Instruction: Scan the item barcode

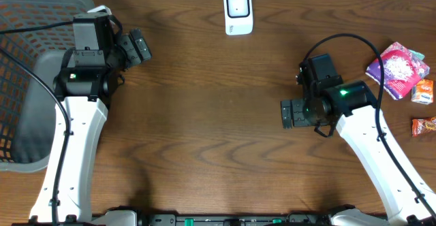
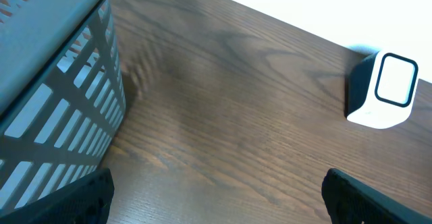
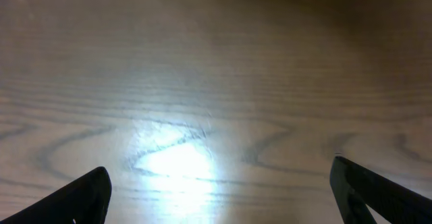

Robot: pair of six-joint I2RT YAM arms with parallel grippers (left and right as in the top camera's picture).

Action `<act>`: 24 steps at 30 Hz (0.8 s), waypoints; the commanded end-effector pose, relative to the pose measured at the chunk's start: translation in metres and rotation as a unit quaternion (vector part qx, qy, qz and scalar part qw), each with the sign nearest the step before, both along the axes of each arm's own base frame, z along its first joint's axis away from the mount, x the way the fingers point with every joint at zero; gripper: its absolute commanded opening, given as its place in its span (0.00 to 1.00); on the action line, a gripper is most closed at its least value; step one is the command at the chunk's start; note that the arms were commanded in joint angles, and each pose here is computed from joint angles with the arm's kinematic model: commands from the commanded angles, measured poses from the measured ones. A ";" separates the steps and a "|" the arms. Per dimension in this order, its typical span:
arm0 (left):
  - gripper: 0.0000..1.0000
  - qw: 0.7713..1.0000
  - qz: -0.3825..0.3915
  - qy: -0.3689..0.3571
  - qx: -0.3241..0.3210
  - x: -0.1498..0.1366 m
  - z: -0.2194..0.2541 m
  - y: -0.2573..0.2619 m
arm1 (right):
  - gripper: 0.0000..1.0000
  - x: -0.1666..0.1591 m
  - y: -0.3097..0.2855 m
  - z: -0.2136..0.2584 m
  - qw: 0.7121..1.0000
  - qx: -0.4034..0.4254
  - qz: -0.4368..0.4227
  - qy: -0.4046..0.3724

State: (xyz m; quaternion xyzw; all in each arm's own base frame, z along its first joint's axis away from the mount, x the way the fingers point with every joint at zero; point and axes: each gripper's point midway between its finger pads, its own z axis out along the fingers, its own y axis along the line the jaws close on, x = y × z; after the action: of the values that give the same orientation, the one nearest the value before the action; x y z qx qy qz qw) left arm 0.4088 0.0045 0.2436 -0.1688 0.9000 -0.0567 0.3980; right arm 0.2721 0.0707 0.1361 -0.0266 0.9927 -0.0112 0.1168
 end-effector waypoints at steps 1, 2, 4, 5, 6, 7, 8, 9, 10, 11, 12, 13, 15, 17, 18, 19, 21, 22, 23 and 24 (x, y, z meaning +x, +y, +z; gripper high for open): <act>0.98 1.000 0.003 -0.004 0.001 0.002 0.003 0.001 | 0.99 -0.002 -0.001 0.000 1.000 -0.009 0.005 -0.001; 0.98 1.000 0.003 -0.003 0.001 0.002 0.003 0.001 | 0.99 -0.002 -0.001 0.000 1.000 -0.009 0.005 0.000; 0.98 1.000 0.003 -0.004 0.001 0.002 0.003 0.001 | 0.99 -0.002 -0.001 0.000 1.000 -0.009 0.005 0.000; 0.98 1.000 0.003 -0.004 0.001 0.002 0.003 0.001 | 0.99 -0.003 -0.001 -0.001 1.000 -0.010 0.005 0.001; 0.98 1.000 0.003 -0.004 0.001 0.002 0.003 0.001 | 0.99 -0.003 -0.001 -0.001 1.000 -0.008 0.006 0.002; 0.98 1.000 0.003 -0.003 0.001 0.002 0.003 0.001 | 0.99 -0.003 -0.002 -0.002 1.000 -0.012 0.010 0.004; 0.98 1.000 0.003 -0.004 0.001 0.002 0.003 0.001 | 0.99 -0.003 -0.002 -0.002 1.000 -0.013 0.012 0.005; 0.98 1.000 0.003 -0.004 0.001 0.002 0.003 0.001 | 0.99 -0.004 -0.002 -0.003 1.000 -0.013 0.013 0.005; 0.98 1.000 0.003 -0.004 0.001 0.002 0.003 0.001 | 0.99 -0.004 -0.002 -0.003 1.000 -0.013 0.013 0.005; 0.98 1.000 0.003 -0.004 0.001 0.002 0.003 0.001 | 0.99 -0.003 -0.002 -0.003 1.000 -0.014 0.013 0.002; 0.98 1.000 0.003 -0.004 0.001 0.002 0.003 0.001 | 0.99 -0.001 -0.002 -0.003 1.000 -0.013 0.016 -0.005; 0.98 1.000 0.003 -0.004 0.001 0.002 0.003 0.001 | 0.99 0.003 -0.001 -0.002 1.000 -0.012 0.024 -0.016; 0.98 1.000 0.003 -0.004 0.001 0.002 0.003 0.001 | 0.99 0.012 0.003 -0.002 0.998 -0.008 0.042 -0.046; 0.98 1.000 0.003 -0.004 0.001 0.002 0.003 0.001 | 0.99 0.019 0.005 -0.005 0.996 -0.001 0.047 -0.074; 0.98 1.000 0.003 -0.004 0.001 0.002 0.003 0.001 | 0.99 0.021 0.005 -0.007 0.995 0.002 0.046 -0.086; 0.98 1.000 0.003 -0.004 0.001 0.002 0.003 0.001 | 0.99 0.021 0.005 -0.010 0.994 0.005 0.046 -0.095; 0.98 1.000 0.003 -0.004 0.001 0.002 0.003 0.001 | 0.99 0.018 0.006 -0.017 0.992 0.014 0.047 -0.113; 0.98 1.000 0.003 -0.004 0.001 0.002 0.003 0.001 | 0.99 0.016 0.006 -0.022 0.991 0.017 0.047 -0.120; 0.98 1.000 0.003 -0.004 0.001 0.002 0.003 0.001 | 0.99 0.014 0.005 -0.026 0.990 0.021 0.047 -0.130; 0.98 1.000 0.003 -0.004 0.001 0.002 0.003 0.001 | 0.99 0.011 0.006 -0.030 0.989 0.026 0.048 -0.139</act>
State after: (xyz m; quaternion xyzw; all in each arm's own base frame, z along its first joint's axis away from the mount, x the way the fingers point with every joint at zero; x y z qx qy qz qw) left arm 0.4089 0.0045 0.2437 -0.1687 0.8998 -0.0567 0.3983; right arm 0.2945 0.0777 0.1151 -0.0571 0.9679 0.0161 0.2444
